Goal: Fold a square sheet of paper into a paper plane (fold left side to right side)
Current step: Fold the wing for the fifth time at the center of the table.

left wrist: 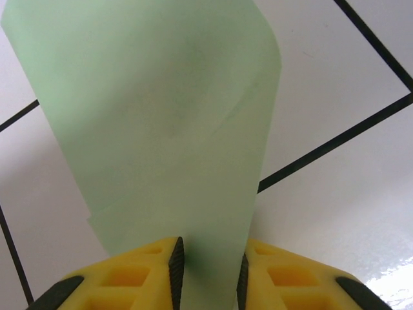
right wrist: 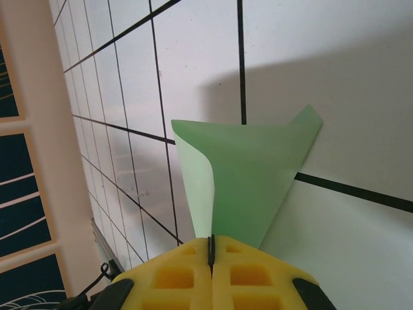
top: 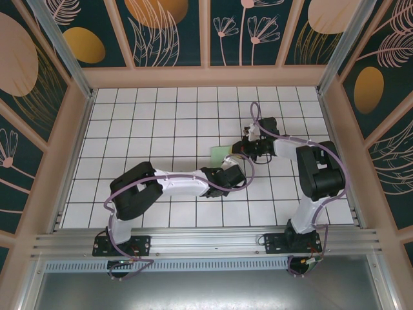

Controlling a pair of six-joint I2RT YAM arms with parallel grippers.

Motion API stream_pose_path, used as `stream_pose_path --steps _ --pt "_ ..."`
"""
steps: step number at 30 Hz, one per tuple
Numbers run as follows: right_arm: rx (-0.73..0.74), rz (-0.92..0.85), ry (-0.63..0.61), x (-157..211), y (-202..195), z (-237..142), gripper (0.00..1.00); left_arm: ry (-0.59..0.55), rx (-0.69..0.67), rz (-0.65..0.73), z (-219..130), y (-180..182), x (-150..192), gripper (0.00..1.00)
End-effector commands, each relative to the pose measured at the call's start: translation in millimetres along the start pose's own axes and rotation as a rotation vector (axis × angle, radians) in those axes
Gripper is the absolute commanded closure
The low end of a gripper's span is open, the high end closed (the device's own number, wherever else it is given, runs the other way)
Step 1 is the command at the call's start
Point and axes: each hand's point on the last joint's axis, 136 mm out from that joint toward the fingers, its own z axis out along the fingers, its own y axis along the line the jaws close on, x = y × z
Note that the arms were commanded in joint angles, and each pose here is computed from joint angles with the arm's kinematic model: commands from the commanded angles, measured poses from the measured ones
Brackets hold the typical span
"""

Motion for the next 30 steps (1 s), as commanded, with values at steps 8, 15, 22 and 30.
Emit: stream_pose_path --steps 8,15,22,30 --pt "0.023 -0.08 -0.049 -11.7 11.5 -8.2 0.88 -0.005 0.036 -0.038 -1.2 -8.9 -6.1 0.86" --pt "0.083 -0.173 -0.198 -30.6 23.5 -42.6 0.57 -0.013 0.117 -0.095 -8.7 -8.8 -17.4 0.93" --pt "0.126 -0.243 -0.371 -34.8 25.3 -88.8 0.3 -0.001 0.332 -0.217 -18.2 -11.6 -35.5 0.95" --pt "0.129 -0.261 -0.4 -12.7 10.8 -96.6 0.22 0.039 0.525 -0.318 -12.3 -20.5 -43.5 0.96"
